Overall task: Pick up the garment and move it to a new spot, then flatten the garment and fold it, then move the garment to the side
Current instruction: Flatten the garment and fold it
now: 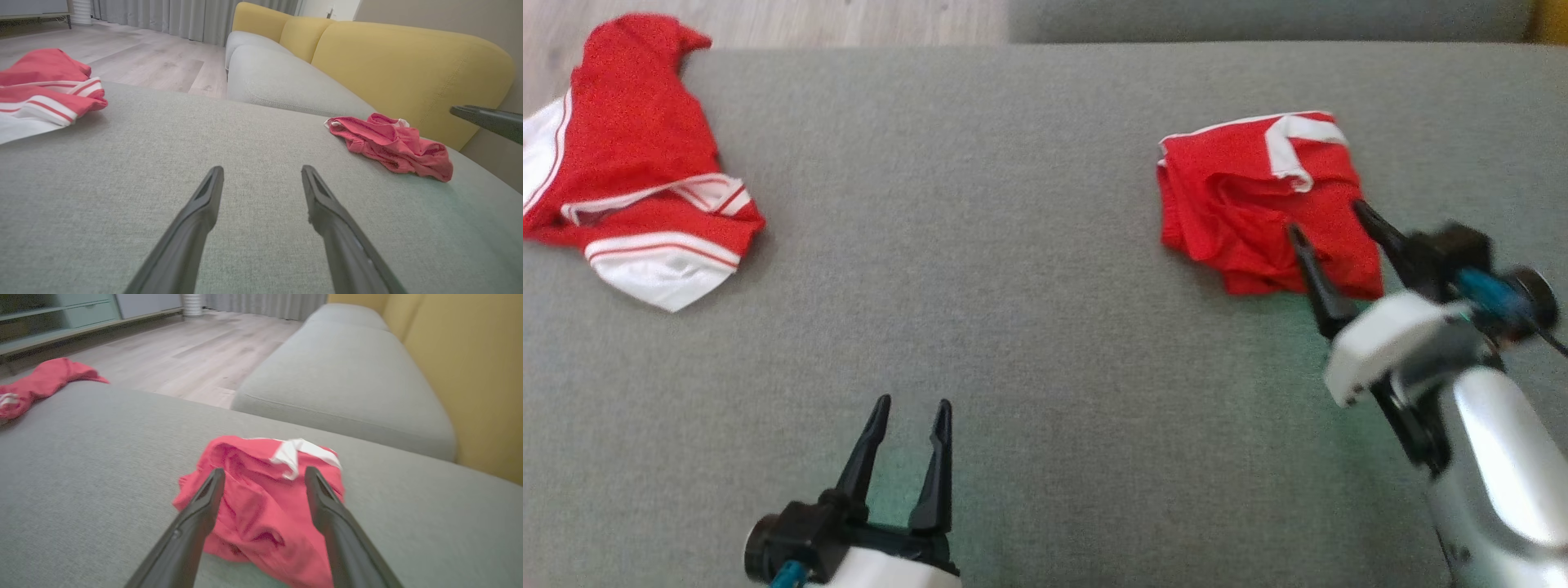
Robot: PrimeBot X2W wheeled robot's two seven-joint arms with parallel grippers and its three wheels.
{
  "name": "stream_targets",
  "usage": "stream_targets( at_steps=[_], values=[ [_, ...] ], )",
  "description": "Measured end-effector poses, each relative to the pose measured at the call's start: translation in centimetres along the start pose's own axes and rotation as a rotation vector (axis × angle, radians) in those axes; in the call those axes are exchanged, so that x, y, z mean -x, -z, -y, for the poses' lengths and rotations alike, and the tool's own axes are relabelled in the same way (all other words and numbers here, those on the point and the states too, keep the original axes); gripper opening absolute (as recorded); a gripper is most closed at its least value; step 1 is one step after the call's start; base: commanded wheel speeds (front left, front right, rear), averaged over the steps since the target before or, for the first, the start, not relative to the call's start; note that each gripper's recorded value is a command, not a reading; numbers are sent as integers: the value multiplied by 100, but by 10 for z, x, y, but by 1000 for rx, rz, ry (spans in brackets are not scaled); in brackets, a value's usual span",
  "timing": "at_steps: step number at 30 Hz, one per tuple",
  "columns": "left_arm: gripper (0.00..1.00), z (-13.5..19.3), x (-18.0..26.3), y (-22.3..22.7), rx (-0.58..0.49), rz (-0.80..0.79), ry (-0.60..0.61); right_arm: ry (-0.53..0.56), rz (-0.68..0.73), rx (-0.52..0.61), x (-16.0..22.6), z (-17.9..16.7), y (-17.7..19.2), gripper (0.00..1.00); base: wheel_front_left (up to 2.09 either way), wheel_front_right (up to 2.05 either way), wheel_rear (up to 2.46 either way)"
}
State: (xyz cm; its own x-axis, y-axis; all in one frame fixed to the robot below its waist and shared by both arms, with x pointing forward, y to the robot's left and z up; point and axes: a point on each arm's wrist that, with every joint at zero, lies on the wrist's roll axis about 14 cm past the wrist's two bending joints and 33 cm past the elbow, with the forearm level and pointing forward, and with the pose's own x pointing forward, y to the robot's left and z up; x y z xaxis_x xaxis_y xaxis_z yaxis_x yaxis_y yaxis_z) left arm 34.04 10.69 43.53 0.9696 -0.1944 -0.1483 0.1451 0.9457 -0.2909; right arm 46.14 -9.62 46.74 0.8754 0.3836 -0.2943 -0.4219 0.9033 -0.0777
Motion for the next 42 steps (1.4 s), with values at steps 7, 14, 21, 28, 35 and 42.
stream_targets(
  at_steps=[7, 14, 21, 28, 35, 42],
  values=[
    [100, 4, 4, -15, -3, 50, 11, 211, 58, -51, 49, 51, 12, 100, 0, 0, 0],
    [100, -2, 6, -13, -11, 46, -5, 268, 50, -111, 40, 70, 15, 0, 0, 0, 0],
    [100, -16, 4, -12, -21, 38, -41, 177, -37, -124, -18, 54, 14, 0, 0, 0, 0],
    [100, -31, 4, -14, -16, 37, -93, 129, -260, -100, -45, 45, 67, 0, 0, 0, 0],
    [100, -37, 7, -9, -5, 21, -120, 87, -280, -67, -69, 35, 67, 0, 0, 0, 0],
    [100, -40, 7, -17, -2, 44, -137, 34, -285, -25, -96, 18, 55, 0, 0, 0, 0]
  ],
)
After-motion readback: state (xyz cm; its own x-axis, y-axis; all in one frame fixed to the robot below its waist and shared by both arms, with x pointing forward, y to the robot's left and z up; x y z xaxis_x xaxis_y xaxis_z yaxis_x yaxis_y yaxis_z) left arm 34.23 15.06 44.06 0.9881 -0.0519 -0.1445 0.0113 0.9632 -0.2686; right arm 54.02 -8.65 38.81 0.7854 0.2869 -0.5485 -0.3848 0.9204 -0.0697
